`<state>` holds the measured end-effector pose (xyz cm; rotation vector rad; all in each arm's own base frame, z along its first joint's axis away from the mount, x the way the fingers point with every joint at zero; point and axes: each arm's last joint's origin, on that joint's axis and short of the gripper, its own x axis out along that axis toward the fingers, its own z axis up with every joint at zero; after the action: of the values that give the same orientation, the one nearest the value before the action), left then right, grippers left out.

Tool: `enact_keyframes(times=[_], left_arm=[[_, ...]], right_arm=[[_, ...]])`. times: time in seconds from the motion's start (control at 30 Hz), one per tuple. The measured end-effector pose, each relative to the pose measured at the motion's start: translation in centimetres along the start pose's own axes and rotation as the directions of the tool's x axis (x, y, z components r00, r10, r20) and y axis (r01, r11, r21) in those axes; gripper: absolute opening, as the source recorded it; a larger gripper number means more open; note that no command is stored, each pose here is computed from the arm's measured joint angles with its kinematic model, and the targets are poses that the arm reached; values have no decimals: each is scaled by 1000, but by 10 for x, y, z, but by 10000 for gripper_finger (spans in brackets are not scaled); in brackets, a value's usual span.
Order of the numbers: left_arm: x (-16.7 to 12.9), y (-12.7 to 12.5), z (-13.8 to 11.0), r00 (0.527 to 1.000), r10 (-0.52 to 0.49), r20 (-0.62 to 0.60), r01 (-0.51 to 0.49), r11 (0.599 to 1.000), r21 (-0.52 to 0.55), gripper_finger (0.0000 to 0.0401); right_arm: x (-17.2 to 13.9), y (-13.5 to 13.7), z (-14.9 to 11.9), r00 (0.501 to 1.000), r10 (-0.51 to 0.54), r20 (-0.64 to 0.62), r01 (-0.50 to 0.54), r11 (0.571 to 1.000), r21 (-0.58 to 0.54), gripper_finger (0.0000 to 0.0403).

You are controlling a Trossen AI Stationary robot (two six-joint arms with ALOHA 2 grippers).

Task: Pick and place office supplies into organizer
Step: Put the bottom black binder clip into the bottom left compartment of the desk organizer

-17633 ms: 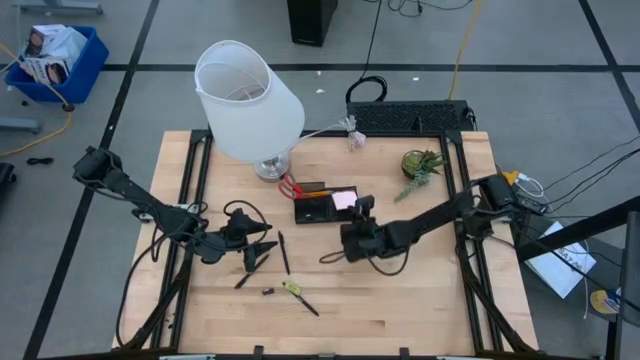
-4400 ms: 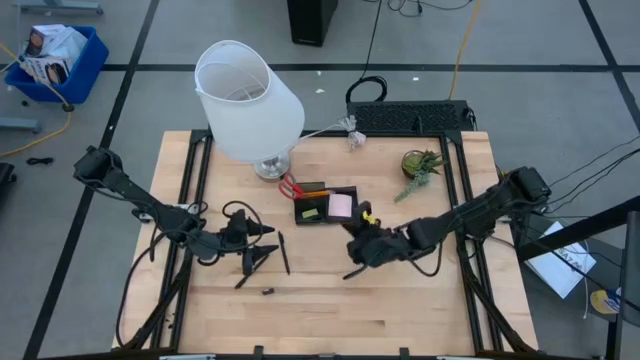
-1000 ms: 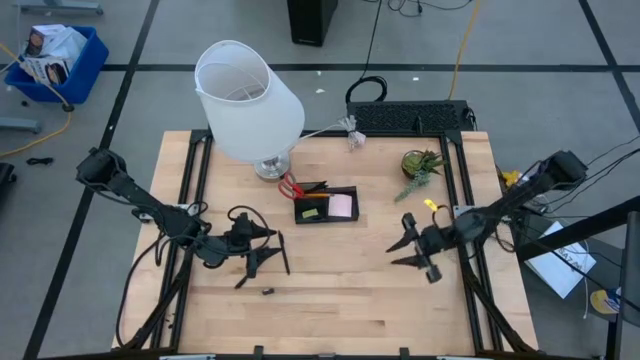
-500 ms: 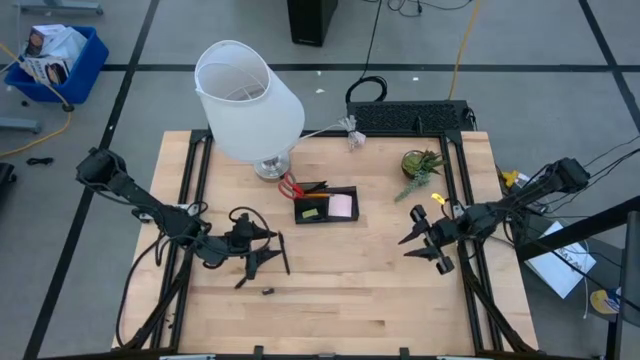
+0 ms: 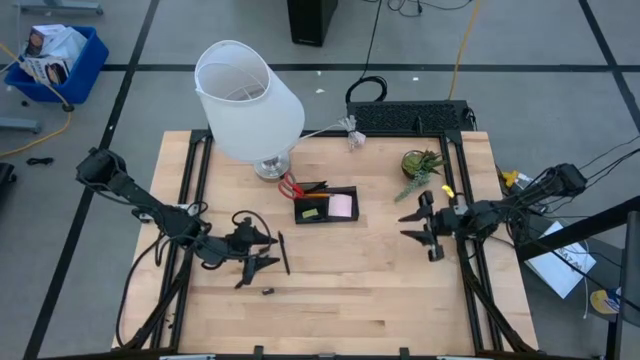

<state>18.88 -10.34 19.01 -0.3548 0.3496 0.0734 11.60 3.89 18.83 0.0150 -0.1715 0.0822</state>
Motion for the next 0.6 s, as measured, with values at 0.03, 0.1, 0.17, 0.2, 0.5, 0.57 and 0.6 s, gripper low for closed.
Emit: enact_keyframes(times=[0.03,0.1,0.17,0.2,0.5,0.57,0.6], left_arm=[[0,0,0,1000,0,0,0,1000,0,274],[0,0,0,1000,1,1,-1,1000,0,274],[0,0,0,1000,1,1,-1,1000,0,274],[0,0,0,1000,1,1,-1,1000,0,274],[0,0,0,1000,7,5,-7,1000,3,274],[0,0,0,1000,7,4,-7,1000,2,274],[0,0,0,1000,4,3,-4,1000,0,274]], right_arm=[[0,0,-1,1000,-6,-10,5,1000,-11,137],[-1,-1,-6,998,-16,-65,13,999,-41,137],[-1,-4,-15,985,-84,-149,75,995,-66,137],[-2,-5,-19,976,-120,-184,110,992,-63,137],[-3,-6,-23,966,-122,-226,97,988,-120,137],[-3,-7,-22,963,-161,-219,133,982,-137,137],[-3,-7,-22,962,-163,-219,135,981,-139,137]])
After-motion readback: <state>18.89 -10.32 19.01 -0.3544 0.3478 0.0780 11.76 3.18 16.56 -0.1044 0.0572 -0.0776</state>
